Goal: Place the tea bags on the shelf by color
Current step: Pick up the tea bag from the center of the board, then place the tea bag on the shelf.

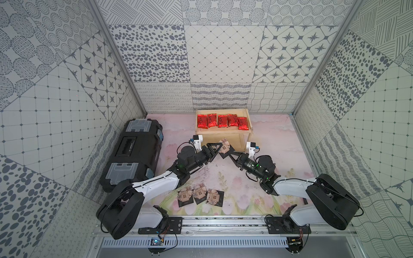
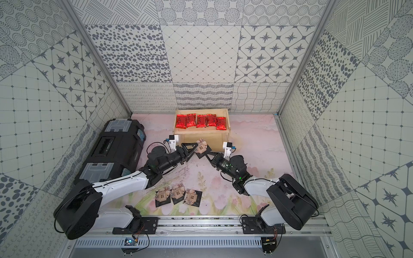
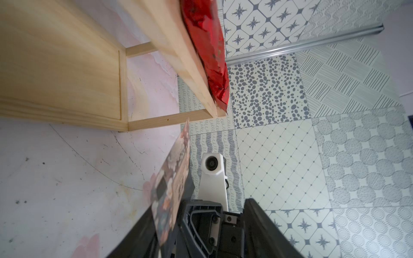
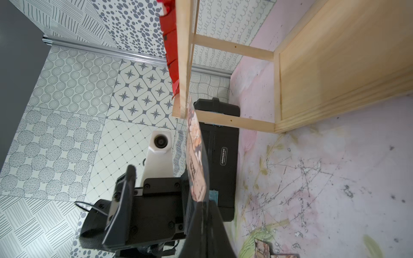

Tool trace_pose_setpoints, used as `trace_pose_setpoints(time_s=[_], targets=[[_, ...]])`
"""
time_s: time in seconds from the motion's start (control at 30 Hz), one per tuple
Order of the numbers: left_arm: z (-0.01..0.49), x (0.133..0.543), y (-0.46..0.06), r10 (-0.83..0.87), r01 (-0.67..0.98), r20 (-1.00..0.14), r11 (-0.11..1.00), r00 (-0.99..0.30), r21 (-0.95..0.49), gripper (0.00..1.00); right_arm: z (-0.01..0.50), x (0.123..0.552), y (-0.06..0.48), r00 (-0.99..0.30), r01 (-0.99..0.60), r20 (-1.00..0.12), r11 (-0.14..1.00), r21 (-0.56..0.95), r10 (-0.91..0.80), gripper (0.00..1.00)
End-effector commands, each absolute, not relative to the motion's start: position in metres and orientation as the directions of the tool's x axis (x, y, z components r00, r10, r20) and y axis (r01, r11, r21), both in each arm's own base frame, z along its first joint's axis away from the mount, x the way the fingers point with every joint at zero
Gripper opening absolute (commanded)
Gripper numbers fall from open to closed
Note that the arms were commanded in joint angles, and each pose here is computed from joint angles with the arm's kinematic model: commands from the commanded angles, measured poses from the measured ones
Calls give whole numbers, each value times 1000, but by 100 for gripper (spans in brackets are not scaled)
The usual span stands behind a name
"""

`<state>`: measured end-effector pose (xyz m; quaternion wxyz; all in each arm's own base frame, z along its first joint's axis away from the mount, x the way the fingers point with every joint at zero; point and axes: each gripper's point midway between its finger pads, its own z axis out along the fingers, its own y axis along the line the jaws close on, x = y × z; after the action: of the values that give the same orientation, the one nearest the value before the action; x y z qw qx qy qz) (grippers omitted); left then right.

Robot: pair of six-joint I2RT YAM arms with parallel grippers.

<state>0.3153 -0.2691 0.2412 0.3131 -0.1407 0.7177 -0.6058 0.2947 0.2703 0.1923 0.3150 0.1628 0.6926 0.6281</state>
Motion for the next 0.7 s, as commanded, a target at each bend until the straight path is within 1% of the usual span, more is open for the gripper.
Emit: trace_pose_setpoints(time_s=[0.0, 0.07, 0.17, 0.47, 0.67], targets=[[234, 303, -249, -501, 207, -434, 446, -749, -871, 80, 181, 316, 254, -653, -187, -325, 271, 944, 684, 0], [230, 299, -241, -483, 201, -454, 487, -749, -850, 83, 173, 327, 245, -612, -174, -360, 324, 930, 704, 0], [225, 298, -233, -473, 177, -444, 506, -761, -844, 84, 163, 343, 233, -548, -149, -388, 370, 917, 741, 0], [216, 288, -225, -418, 164, -444, 556, -792, -815, 84, 125, 381, 208, -394, -62, -418, 430, 901, 819, 0], [212, 282, -220, -392, 171, -450, 571, -802, -803, 84, 119, 400, 202, -335, -69, -454, 459, 886, 826, 0]])
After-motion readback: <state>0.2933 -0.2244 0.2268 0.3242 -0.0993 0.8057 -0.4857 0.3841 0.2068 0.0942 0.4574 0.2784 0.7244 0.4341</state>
